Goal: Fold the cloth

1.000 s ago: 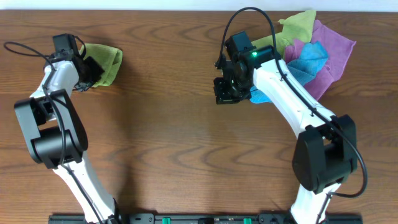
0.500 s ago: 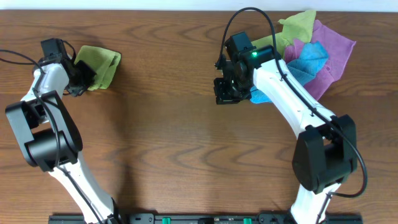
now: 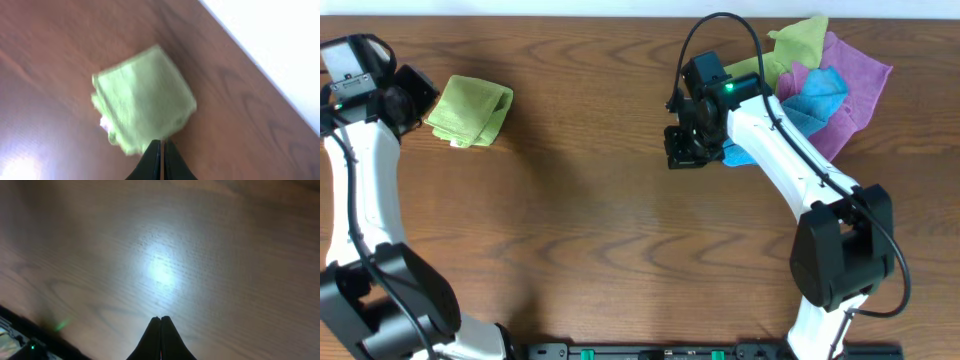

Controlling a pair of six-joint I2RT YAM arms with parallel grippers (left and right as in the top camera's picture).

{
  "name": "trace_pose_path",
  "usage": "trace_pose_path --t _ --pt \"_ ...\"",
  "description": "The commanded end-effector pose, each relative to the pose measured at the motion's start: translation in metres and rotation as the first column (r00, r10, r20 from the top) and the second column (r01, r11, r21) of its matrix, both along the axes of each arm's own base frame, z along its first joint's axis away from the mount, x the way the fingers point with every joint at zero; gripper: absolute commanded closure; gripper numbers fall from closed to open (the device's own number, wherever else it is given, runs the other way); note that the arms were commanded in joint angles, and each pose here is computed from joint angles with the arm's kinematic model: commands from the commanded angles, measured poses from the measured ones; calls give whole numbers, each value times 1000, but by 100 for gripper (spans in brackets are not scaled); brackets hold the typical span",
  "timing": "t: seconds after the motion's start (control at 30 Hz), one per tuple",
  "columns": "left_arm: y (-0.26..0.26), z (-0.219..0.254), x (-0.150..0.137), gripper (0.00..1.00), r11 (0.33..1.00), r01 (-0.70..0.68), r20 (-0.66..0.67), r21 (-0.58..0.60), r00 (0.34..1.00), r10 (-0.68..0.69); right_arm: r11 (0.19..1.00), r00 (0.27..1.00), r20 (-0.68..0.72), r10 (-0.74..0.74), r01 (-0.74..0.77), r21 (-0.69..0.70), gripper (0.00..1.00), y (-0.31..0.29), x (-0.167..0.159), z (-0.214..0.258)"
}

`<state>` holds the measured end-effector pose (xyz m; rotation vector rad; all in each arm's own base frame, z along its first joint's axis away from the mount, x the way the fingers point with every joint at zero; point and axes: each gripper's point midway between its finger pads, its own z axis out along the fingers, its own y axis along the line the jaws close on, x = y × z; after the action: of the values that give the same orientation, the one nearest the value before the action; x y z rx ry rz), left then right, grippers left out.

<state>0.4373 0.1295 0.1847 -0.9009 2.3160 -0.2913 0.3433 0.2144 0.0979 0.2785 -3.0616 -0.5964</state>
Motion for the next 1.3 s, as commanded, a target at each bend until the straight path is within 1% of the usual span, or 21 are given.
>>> trace_pose_path --t 0.0,0.07,0.13,0.23,0.3,0.37,0.47,0.53,0.6,0.7,0.73,0.77,0.8,0.83,0.87,0.97,1.27 --pt "-29 -10 -15 94 990 136 -73 -27 988 -137 999 998 51 34 -35 19 98 2 -2 22" --pt "-45 -10 -28 94 980 197 -121 -17 973 -198 999 996 84 38 -39 14 98 -4 -3 36" --pt "-65 -1 -40 94 968 250 -140 -13 958 -249 1000 988 155 17 -13 -27 98 -20 -1 56" --pt "-92 36 -57 94 951 307 -72 37 950 -304 995 964 265 4 24 -101 98 -45 -8 93" --pt "-100 57 -74 94 943 321 -39 92 947 -319 994 950 310 28 6 -111 98 -52 -17 111" --pt "-110 78 -102 94 928 341 -13 152 939 -343 994 931 361 59 -23 -103 98 -56 -28 132" --pt "-127 91 -140 94 910 372 36 182 923 -384 993 901 421 100 -65 -98 99 -58 -43 153" --pt "-137 91 -166 94 901 386 66 197 912 -406 989 883 447 140 -102 -108 98 -58 -54 158" --pt "-142 86 -194 94 896 389 98 214 904 -416 985 878 452 156 -105 -136 98 -63 -66 154" --pt "-144 80 -220 94 895 377 146 238 897 -417 982 884 435 170 -113 -154 98 -67 -78 134" --pt "-144 80 -227 92 895 370 168 249 894 -416 981 889 425 173 -115 -158 99 -68 -81 127" --pt "-145 83 -232 79 895 364 187 257 890 -416 980 894 413 175 -117 -162 93 -69 -83 122" --pt "-145 89 -236 36 898 351 218 264 886 -410 979 899 400 177 -119 -166 62 -70 -85 119" --pt "-145 94 -238 12 904 338 242 264 884 -401 979 904 392 172 -115 -167 38 -70 -86 118" --pt "-145 97 -240 5 906 329 260 265 881 -396 980 907 386 167 -110 -166 1 -71 -87 118" --pt "-146 102 -243 5 908 321 285 270 874 -394 980 909 383 166 -109 -166 1 -71 -88 118" --pt "-147 78 -260 5 910 353 179 220 902 -393 980 908 385 166 -109 -166 1 -71 -87 118"
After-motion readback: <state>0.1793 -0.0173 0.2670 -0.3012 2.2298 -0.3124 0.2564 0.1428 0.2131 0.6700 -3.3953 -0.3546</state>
